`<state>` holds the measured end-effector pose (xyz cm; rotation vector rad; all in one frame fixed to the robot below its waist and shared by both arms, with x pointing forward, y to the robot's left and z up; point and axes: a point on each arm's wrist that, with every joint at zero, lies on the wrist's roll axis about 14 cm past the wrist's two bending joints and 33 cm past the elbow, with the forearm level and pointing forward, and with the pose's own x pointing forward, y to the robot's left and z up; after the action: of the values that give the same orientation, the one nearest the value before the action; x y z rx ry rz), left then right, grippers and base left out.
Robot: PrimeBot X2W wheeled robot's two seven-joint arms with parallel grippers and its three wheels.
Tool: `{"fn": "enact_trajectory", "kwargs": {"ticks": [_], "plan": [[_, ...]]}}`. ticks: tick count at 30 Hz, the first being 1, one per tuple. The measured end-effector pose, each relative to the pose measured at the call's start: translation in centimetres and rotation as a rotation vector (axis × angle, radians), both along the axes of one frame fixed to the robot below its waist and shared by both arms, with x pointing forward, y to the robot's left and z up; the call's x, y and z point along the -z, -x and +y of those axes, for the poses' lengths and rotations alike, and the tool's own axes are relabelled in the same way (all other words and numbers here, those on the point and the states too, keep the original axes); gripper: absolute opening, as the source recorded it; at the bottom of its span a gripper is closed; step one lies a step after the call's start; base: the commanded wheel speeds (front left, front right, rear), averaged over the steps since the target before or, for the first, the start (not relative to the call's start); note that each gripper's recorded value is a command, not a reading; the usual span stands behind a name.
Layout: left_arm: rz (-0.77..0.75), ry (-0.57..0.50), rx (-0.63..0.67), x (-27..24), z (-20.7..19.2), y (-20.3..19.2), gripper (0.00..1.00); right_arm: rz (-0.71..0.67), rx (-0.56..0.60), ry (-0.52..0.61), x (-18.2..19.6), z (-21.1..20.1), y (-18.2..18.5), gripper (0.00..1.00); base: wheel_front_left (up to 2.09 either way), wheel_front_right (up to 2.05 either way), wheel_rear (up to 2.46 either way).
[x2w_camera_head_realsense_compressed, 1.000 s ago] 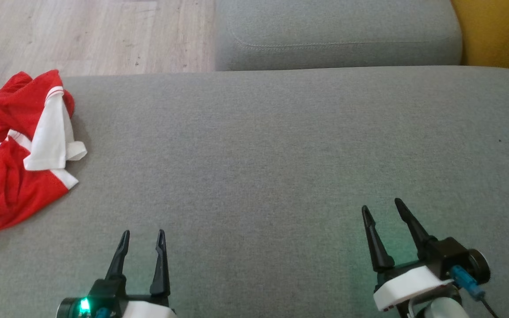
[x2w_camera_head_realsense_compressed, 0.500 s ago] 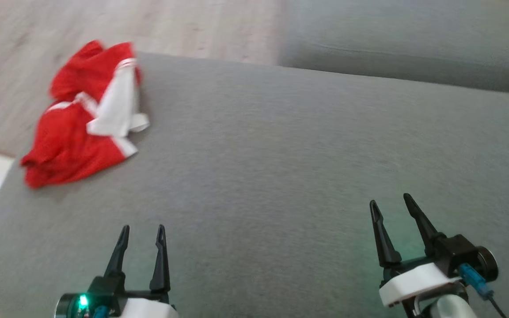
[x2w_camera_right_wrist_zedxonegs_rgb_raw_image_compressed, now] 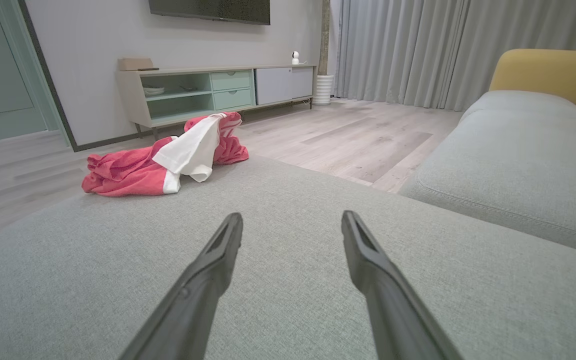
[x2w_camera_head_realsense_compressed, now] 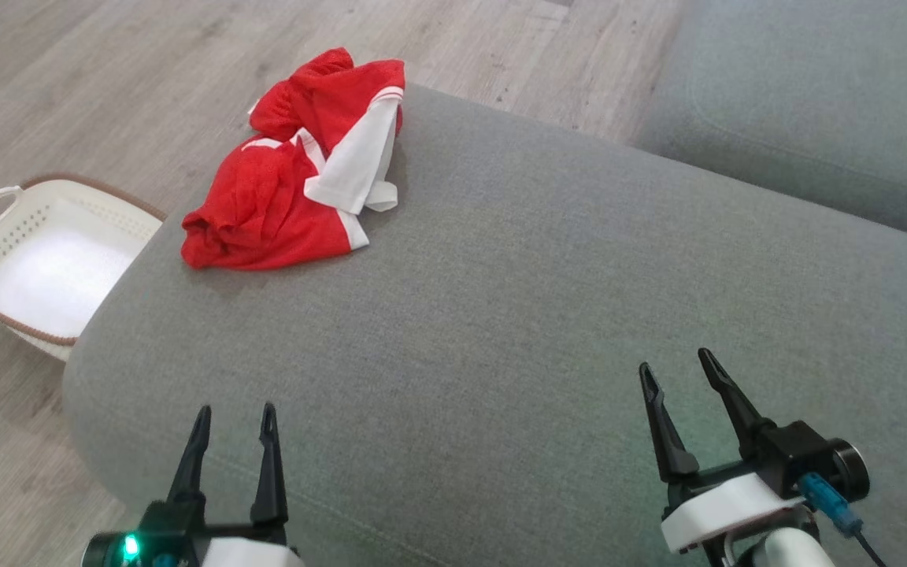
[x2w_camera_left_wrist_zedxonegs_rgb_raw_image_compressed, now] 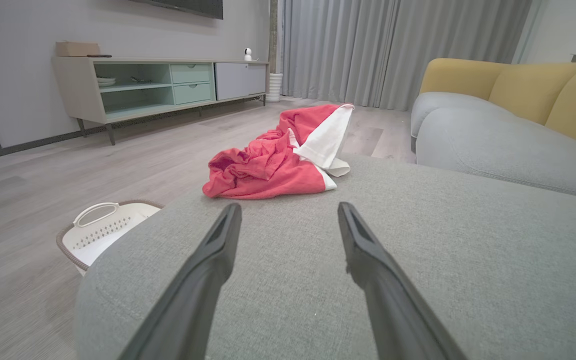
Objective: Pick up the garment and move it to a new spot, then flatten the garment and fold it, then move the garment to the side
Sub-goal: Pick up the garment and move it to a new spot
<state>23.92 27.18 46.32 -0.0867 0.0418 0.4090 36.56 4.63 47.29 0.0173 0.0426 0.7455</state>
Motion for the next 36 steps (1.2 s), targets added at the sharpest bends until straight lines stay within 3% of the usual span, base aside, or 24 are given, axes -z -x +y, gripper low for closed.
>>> {"fn": "enact_trajectory", "kwargs": {"ticks": [5, 10, 15, 19, 22, 25, 28, 36], "plan": [[-0.002, 0.001, -0.010, 0.0, 0.2, 0.5, 1.00, -0.007, 0.006, -0.005, -0.3, -0.2, 0.1, 1.00, 0.00, 0.00, 0.00], [-0.098, -0.058, -0.004, -3.6, 1.0, -0.8, 1.00, -0.021, 0.046, -0.005, -0.5, -1.5, -0.5, 1.00, 0.00, 0.00, 0.00], [-0.224, -0.230, 0.049, -10.7, 3.5, -4.0, 1.00, -0.021, 0.109, 0.011, 0.1, -3.5, -1.8, 1.00, 0.00, 0.00, 0.00], [-0.321, -0.400, 0.078, -19.3, 6.1, -8.3, 1.00, -0.037, 0.143, 0.031, 0.4, -4.5, -3.0, 1.00, 0.00, 0.00, 0.00], [-0.291, -0.472, 0.122, -22.8, 7.0, -12.3, 1.00, -0.062, 0.163, 0.034, 0.1, -4.9, -4.5, 1.00, 0.00, 0.00, 0.00], [-0.225, -0.464, 0.139, -23.7, 8.2, -16.6, 1.00, -0.071, 0.186, 0.042, 0.4, -5.5, -5.8, 1.00, 0.00, 0.00, 0.00], [-0.150, -0.359, 0.165, -22.4, 8.6, -21.1, 1.00, -0.067, 0.203, 0.063, 1.3, -6.2, -6.9, 1.00, 0.00, 0.00, 0.00], [0.152, -0.199, 0.240, -11.9, 7.6, -30.1, 1.00, -0.033, 0.263, 0.105, 4.3, -8.2, -10.1, 1.00, 0.00, 0.00, 0.00]]}}
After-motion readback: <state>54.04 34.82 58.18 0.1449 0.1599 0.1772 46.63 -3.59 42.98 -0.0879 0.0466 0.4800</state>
